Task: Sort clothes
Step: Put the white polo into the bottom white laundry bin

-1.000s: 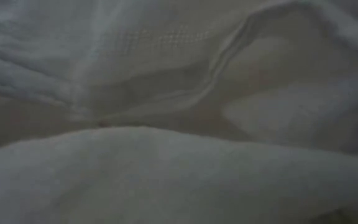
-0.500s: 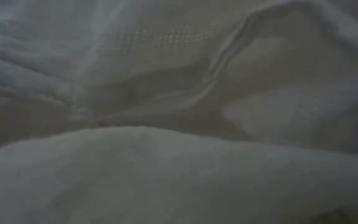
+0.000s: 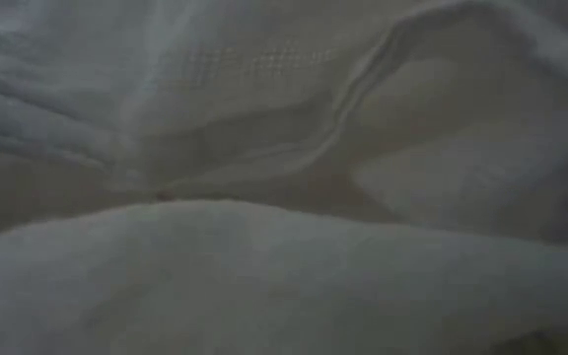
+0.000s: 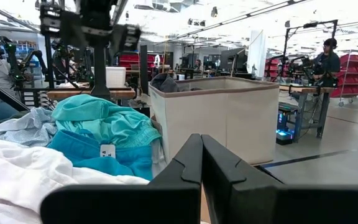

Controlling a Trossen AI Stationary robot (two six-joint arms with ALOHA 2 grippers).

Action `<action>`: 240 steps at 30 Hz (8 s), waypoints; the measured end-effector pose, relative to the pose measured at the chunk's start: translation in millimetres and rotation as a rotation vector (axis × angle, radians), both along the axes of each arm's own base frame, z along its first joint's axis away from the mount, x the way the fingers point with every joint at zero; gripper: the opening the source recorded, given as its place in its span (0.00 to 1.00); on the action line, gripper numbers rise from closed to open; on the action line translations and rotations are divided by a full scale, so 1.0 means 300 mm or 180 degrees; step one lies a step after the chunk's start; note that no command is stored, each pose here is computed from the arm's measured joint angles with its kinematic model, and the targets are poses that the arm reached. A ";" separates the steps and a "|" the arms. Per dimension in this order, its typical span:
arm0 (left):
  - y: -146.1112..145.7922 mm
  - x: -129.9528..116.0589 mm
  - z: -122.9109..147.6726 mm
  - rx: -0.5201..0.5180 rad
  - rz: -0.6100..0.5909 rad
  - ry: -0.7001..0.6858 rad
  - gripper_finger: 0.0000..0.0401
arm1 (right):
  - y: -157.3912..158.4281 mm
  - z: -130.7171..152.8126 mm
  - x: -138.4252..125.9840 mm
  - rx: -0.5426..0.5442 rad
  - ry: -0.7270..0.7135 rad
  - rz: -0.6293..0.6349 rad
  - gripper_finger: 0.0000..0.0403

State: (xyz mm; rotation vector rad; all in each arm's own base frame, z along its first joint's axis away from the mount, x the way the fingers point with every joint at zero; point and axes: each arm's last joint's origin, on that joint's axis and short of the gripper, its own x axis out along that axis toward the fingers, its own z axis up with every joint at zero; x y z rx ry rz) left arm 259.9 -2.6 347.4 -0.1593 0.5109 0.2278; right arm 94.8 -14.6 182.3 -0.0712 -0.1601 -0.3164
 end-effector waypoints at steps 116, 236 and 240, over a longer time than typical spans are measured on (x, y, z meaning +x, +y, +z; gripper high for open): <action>-0.114 0.087 -0.031 0.1368 0.0346 -0.0322 0.00 | 0.000 -0.017 0.003 0.0013 0.0164 0.0024 0.01; -0.390 -0.151 -0.429 -0.0547 0.0537 0.0232 0.37 | 0.046 0.357 0.787 -0.0568 0.1738 0.1394 0.01; -0.404 -0.121 -0.524 -0.0720 0.0390 0.0156 0.37 | 0.041 0.337 0.786 -0.0413 0.1921 0.1221 0.03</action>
